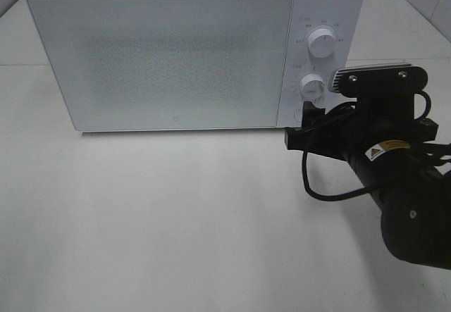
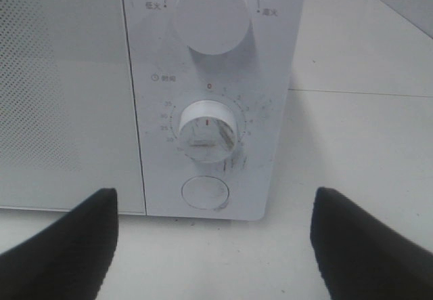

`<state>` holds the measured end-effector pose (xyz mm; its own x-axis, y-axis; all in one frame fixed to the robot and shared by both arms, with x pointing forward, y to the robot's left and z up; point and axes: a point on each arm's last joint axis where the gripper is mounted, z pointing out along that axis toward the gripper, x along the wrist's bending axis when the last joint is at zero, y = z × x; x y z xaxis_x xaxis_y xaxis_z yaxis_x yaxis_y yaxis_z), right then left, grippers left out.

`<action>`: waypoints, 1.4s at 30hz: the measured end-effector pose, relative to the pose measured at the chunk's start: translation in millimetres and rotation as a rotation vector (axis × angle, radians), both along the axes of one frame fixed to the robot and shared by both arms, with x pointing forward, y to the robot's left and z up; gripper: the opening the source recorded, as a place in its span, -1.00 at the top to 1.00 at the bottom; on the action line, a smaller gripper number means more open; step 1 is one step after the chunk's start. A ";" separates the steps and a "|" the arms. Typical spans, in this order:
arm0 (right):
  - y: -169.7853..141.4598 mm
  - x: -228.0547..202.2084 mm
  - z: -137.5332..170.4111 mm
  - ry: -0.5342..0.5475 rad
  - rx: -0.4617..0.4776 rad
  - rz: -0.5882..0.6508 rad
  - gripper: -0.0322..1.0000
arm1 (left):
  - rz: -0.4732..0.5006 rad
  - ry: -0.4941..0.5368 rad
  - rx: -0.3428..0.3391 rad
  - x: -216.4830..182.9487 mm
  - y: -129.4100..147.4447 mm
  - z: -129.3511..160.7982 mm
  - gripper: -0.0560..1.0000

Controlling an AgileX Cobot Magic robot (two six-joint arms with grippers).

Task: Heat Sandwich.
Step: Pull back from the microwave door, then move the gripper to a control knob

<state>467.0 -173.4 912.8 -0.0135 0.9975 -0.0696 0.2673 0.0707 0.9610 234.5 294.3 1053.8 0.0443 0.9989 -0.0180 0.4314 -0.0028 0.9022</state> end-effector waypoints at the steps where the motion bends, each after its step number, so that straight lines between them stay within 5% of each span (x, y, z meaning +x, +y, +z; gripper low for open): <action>1: 1.6 3.1 -0.3 -0.002 0.000 0.004 -0.54 | 0.000 0.000 0.000 0.0 0.0 0.0 -0.98; 23: 8.1 77.9 -14.3 0.020 0.026 0.008 -0.54 | 0.000 0.000 0.000 0.0 0.0 0.0 -0.98; 38: 7.7 86.4 -22.0 0.039 0.025 0.002 -0.53 | 0.000 0.000 0.000 0.0 0.0 0.0 -0.98; 42: 7.7 86.4 -22.0 0.039 0.025 0.002 -0.32 | 0.000 0.000 0.000 0.0 0.0 0.0 -0.98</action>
<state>553.4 -165.7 890.9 -0.0175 0.9989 -0.0441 0.3044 0.0473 0.9514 234.5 294.3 1053.8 0.0443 0.9989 -0.0180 0.4314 -0.0028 0.9022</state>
